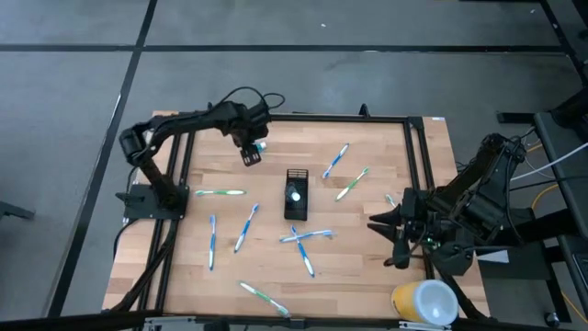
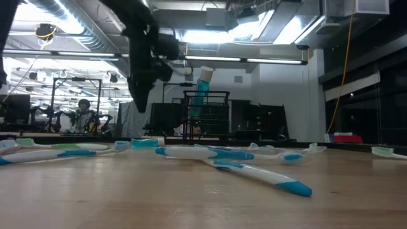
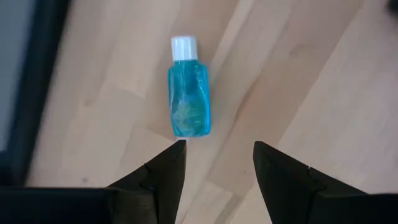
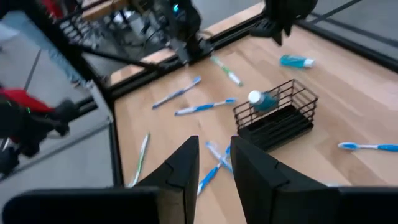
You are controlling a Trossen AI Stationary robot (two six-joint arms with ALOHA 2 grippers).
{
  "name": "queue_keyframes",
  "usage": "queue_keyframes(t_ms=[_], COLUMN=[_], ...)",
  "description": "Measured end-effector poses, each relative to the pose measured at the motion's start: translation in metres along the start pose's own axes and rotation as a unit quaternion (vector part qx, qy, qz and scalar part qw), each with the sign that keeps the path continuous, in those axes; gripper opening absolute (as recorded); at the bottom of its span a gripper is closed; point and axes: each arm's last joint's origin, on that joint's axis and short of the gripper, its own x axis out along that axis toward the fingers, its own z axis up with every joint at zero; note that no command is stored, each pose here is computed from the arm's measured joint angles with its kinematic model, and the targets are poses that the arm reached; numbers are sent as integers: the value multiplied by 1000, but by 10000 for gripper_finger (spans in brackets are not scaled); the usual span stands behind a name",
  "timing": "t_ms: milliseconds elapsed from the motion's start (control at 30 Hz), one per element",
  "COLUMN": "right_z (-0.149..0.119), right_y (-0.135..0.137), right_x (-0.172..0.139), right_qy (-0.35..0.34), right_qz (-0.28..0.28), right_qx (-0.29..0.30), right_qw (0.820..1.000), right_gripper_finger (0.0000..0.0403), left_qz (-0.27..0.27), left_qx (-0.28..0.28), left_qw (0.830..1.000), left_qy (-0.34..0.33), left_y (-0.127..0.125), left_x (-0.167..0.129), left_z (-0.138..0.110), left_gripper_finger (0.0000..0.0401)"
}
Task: Pick & Place toothbrushing station
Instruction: Put the blue mouthwash bottle into the black organizer
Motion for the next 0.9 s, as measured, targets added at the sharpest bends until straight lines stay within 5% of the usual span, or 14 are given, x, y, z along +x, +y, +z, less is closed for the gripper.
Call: queue_keyframes(t_ms=[500,900], right_z=[9,11], right_y=[-7,-4], right_x=[13,13], right_qy=[-15,-21], right_qz=[-33,-24], right_qx=[11,27], right_qw=[999,999], right_gripper_finger=[96,96], left_qz=[-19,-4], left_qx=[33,36], left_qw=[999,998], left_qy=[2,47], left_y=[21,24], left_x=[29,69], left_z=[50,65], left_gripper_finger=[182,182])
